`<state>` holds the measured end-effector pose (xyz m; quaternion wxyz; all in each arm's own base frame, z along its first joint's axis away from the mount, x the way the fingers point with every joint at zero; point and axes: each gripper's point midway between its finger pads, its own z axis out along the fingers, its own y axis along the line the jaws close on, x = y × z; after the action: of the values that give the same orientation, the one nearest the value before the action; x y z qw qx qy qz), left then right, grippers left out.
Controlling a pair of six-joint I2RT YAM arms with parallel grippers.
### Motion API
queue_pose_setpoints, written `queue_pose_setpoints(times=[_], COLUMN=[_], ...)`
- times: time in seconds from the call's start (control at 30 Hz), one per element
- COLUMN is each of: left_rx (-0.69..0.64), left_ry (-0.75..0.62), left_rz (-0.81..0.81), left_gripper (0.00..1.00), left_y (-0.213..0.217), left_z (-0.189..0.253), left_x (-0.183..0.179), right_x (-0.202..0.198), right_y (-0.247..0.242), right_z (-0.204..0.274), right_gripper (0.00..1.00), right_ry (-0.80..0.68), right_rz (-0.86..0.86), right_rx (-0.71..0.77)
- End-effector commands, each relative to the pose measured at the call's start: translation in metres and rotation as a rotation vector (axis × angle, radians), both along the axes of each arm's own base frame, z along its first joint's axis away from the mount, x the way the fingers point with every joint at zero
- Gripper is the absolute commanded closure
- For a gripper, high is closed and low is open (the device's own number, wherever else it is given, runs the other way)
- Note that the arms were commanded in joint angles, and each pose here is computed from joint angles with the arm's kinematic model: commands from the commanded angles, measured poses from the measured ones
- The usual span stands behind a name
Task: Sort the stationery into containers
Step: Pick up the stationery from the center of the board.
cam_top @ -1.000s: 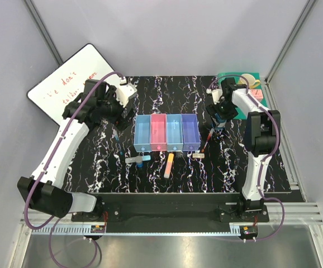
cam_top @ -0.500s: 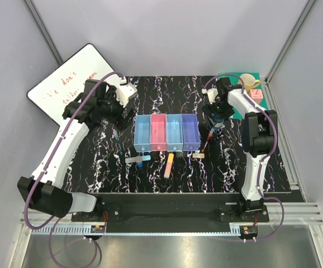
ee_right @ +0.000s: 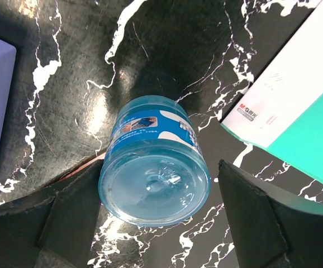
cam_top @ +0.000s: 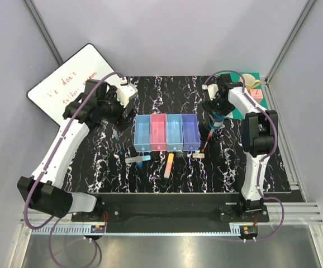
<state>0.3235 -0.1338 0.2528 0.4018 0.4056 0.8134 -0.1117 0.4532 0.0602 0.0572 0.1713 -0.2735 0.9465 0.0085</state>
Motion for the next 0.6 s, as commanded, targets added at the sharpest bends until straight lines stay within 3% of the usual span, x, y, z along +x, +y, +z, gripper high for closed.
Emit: queue_pose_setpoints(times=[0.0,0.33,0.43,0.47,0.53,0.57], left_rx=[-0.014,-0.004,-0.002,-0.004,-0.005,-0.005], left_ry=[-0.058,-0.067,-0.071,-0.070,-0.069,-0.069], left_rz=[-0.008,-0.010,-0.009,-0.009,-0.008,-0.007], left_gripper=[0.01,0.01,0.01,0.01,0.01,0.01], left_y=[-0.004,-0.004,-0.003,-0.003,-0.004,-0.004], left_z=[0.019,0.021,0.022,0.022,0.022,0.022], left_x=[0.007,0.008,0.008,0.008,0.009,0.008], right_x=[0.017,0.013,0.013,0.012,0.011,0.010], right_y=[0.006,0.015,0.017,0.017,0.016,0.016], right_z=[0.010,-0.001,-0.003,-0.003,-0.004,-0.003], right_gripper=[0.12,0.16,0.25,0.37,0.49,0.62], right_ry=[-0.056,-0.031,-0.029,-0.028,-0.025,-0.026], right_rz=[0.011,0.015,0.020,0.020,0.018,0.020], right_rx=[-0.001,0.015,0.015,0.015,0.010,0.009])
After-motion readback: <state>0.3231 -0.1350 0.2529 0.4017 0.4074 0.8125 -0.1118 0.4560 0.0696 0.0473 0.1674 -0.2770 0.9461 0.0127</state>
